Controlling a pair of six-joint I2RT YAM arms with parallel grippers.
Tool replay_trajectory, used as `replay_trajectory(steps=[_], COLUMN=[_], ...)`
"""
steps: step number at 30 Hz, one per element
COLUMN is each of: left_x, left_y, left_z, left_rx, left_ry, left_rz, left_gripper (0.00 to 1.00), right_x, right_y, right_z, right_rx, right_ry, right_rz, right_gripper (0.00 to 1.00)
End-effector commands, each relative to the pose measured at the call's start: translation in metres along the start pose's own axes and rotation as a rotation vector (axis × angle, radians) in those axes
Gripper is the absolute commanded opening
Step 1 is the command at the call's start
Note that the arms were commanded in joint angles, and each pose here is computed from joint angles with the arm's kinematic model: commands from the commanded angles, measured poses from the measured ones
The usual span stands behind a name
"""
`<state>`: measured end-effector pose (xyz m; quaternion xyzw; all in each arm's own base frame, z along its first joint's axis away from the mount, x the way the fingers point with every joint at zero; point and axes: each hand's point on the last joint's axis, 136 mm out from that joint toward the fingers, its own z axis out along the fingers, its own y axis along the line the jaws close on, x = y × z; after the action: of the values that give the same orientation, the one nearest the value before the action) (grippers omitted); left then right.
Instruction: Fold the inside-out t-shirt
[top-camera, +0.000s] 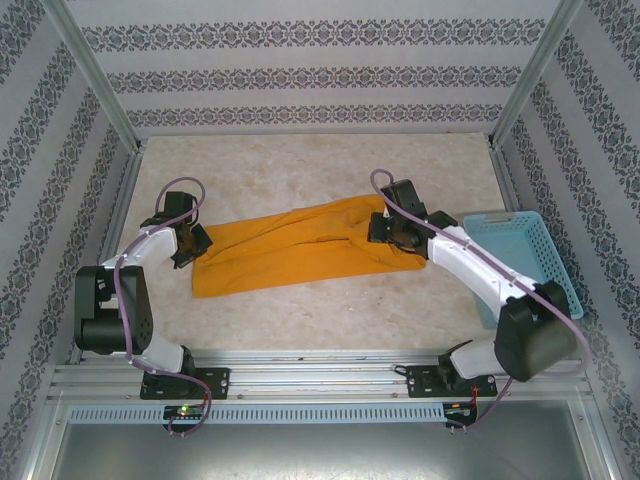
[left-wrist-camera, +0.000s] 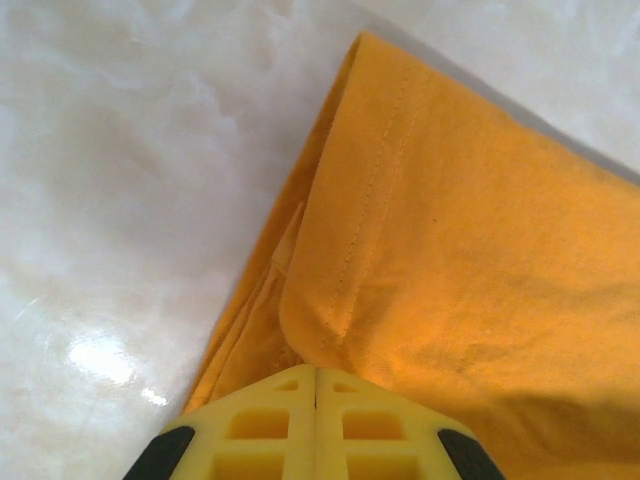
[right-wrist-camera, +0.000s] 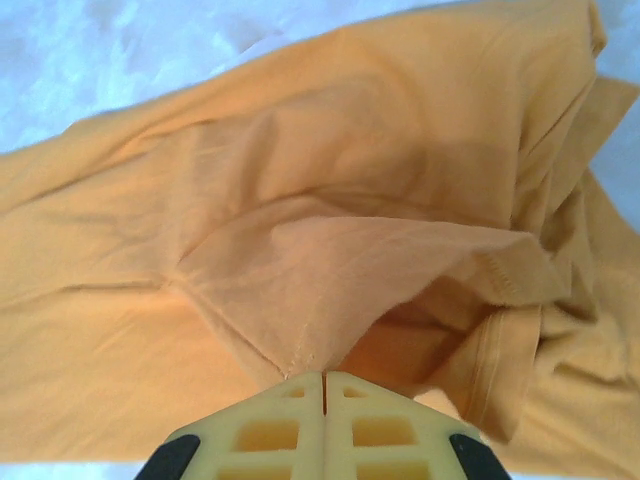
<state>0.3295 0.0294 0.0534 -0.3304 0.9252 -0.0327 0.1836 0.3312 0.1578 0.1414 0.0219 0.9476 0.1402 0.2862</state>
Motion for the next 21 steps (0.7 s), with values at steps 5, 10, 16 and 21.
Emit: replay_trajectory(steps=[5, 10, 16, 21], left_x=[-0.015, -0.025, -0.027, -0.026], left_y=[0.008, 0.013, 0.022, 0.021], left_z=[-0.012, -0.011, 0.003, 0.001], left_rx=[-0.025, -0.008, -0.023, -0.011], left_ry=[-0.034, -0.042, -0.016, -0.009], left_rz=[-0.017, -0.064, -0.099, -0.095], left_gripper=[0.00, 0.00, 0.00, 0.00], right_x=[0.079, 0.112, 0.123, 0.119], right_y=[-0.001, -0.002, 0.002, 0.000], right_z=[-0.005, 0.006, 0.015, 0.011], right_rx=[0.008, 0.040, 0.026, 0.040], right_ry=[0.130, 0.186, 0.202, 0.212], right_rz=[0.037, 0.042, 0.053, 0.037], right_gripper=[0.00, 0.00, 0.00, 0.20])
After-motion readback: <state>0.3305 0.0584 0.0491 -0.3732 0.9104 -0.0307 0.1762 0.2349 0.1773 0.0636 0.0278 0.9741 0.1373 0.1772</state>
